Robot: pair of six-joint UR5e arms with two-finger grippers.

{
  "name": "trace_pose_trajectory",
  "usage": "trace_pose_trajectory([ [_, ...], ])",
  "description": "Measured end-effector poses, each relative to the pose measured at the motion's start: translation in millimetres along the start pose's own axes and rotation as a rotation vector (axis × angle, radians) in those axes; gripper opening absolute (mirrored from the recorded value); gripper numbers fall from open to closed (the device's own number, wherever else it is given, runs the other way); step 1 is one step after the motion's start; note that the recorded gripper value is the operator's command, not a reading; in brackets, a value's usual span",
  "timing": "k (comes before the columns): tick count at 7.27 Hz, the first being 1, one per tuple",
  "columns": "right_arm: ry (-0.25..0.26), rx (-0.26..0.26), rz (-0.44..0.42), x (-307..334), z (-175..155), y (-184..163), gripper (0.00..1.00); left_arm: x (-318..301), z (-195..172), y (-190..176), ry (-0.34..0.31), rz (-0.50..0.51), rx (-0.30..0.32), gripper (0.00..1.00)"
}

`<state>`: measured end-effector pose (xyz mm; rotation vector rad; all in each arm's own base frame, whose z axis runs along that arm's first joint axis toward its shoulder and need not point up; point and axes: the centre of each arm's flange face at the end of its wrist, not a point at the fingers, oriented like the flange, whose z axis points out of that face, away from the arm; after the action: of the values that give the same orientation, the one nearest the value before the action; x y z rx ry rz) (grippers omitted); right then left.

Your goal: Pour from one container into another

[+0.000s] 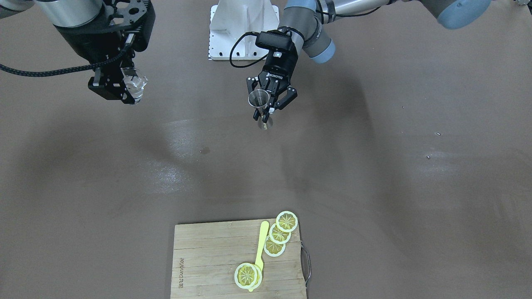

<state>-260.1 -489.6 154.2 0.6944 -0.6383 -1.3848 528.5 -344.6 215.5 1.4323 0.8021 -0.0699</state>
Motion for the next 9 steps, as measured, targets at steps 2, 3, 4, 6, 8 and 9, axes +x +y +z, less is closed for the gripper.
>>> trace_pose_trajectory([
  [2,0.017,0.047,-0.019,1.9,21.0,35.2,0.0,-54.5,-27.1,23.5,0.002,-0.02,0.019,0.0],
  [3,0.019,0.069,-0.024,1.6,34.7,57.7,0.0,-88.1,-43.1,43.7,0.006,-0.037,0.034,0.0],
  [4,0.018,0.084,-0.026,2.3,46.9,77.3,0.0,-126.2,-59.6,63.2,0.004,-0.048,0.047,0.0],
  [6,0.017,0.105,-0.031,12.9,69.3,100.0,0.0,-215.3,-92.3,94.4,-0.027,-0.046,0.069,0.0],
  [8,0.036,0.141,-0.057,29.5,107.5,126.6,0.0,-294.6,-106.5,142.0,-0.07,-0.042,0.097,0.0],
  [9,0.044,0.157,-0.07,38.8,129.1,140.5,0.0,-335.3,-114.2,173.1,-0.084,-0.05,0.118,0.0],
])
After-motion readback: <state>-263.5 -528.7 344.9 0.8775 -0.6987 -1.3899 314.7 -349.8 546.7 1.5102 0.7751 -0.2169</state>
